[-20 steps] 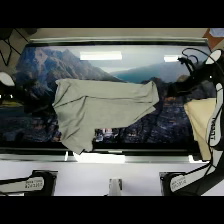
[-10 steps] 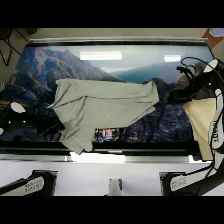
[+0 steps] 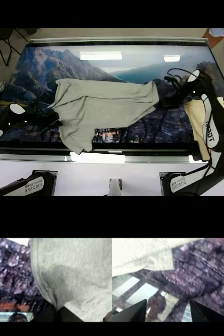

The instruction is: Fold the shirts.

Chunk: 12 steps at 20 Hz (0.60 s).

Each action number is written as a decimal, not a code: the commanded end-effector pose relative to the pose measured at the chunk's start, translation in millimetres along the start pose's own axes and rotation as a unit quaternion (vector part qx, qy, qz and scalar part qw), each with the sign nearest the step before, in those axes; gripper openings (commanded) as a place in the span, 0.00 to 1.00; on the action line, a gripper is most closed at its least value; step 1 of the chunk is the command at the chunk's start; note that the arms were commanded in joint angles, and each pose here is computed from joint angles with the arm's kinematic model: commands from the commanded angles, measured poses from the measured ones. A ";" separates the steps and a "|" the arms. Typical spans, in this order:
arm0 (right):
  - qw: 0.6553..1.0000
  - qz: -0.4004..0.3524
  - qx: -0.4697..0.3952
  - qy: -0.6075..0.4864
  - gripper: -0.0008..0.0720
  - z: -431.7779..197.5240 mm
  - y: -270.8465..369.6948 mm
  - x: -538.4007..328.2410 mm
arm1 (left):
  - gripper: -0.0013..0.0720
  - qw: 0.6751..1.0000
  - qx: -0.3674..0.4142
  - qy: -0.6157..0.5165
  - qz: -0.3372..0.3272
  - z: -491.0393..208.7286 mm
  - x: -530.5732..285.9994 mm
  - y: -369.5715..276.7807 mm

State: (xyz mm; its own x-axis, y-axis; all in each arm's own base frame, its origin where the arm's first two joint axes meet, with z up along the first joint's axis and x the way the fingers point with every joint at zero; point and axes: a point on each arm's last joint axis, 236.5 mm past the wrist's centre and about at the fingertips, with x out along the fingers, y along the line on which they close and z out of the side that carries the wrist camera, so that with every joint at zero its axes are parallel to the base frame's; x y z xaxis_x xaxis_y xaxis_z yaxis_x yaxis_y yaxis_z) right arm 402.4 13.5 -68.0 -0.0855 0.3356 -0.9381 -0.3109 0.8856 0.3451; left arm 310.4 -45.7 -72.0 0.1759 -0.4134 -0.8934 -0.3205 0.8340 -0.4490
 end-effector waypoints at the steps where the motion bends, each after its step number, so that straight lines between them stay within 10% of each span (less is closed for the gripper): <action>1: 1.000 -0.007 0.015 -0.021 0.66 19.6 3.2 23.1 | 0.07 1.000 0.013 -0.021 -0.005 5.1 -8.8 -5.7; 9: 0.999 -0.002 0.024 -0.024 0.56 36.2 10.7 56.3 | 0.07 0.998 0.031 -0.054 -0.013 8.1 -30.4 -17.8; 12: 1.000 -0.017 0.019 -0.016 0.14 35.9 9.9 60.6 | 0.07 0.997 0.035 -0.061 -0.014 9.6 -34.8 -20.4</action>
State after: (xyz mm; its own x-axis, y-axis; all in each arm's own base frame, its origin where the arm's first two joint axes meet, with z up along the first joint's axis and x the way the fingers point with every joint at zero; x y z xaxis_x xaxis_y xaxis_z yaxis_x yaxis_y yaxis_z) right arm 427.3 53.2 -113.1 -0.0417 0.3461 -0.9373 -0.2701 0.8993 0.3441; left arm 318.6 -44.7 -37.4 0.2827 -0.3952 -0.8740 -0.2589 0.8459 -0.4662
